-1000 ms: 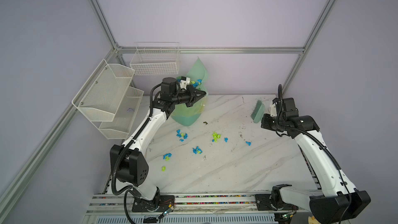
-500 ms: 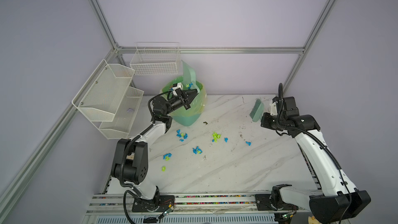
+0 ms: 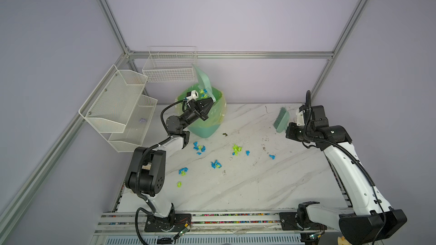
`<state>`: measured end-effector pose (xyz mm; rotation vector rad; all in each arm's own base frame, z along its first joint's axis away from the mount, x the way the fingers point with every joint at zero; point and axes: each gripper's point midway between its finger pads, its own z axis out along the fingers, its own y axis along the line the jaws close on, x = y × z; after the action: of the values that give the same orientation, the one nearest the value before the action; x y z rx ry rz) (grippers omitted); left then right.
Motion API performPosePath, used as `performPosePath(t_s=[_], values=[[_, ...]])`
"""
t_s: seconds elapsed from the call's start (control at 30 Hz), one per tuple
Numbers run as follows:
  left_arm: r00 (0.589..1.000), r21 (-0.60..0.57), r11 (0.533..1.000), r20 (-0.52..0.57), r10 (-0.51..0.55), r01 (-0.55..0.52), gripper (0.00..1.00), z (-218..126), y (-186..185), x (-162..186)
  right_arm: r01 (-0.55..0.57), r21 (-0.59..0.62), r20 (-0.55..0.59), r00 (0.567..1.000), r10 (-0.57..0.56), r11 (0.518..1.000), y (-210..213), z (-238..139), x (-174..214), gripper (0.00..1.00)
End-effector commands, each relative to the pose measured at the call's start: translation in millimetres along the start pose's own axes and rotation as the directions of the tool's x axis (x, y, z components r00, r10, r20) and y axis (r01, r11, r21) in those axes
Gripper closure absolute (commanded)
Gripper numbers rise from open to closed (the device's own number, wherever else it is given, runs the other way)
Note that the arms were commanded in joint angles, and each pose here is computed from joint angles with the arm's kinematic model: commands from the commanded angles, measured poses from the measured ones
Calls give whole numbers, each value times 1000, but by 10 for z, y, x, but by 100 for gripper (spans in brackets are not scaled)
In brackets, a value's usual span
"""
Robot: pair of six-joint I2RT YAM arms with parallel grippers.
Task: Sweep away the paper scraps from the table
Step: 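Tip the dustpan over the bin opening with the left gripper to empty it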
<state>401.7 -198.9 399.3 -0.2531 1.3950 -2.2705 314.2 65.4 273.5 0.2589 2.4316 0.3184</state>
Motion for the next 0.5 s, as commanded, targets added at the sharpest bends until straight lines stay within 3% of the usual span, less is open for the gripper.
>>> performPosePath(t_s=[0.0, 0.2, 0.47], values=[[986, 65, 984, -50, -160, 163, 100, 15, -237, 86, -4, -19, 47, 999, 5, 1000, 37, -111, -108, 100], [989, 46, 990, -75, -129, 132, 100, 40, -254, 134, -3, -20, 32, 999, 4, 1000, 38, -67, -82, 100], [994, -100, 995, -108, -36, 25, 100, 132, -282, 227, -7, -26, 14, 1000, 8, 1000, 53, -11, -74, 100]])
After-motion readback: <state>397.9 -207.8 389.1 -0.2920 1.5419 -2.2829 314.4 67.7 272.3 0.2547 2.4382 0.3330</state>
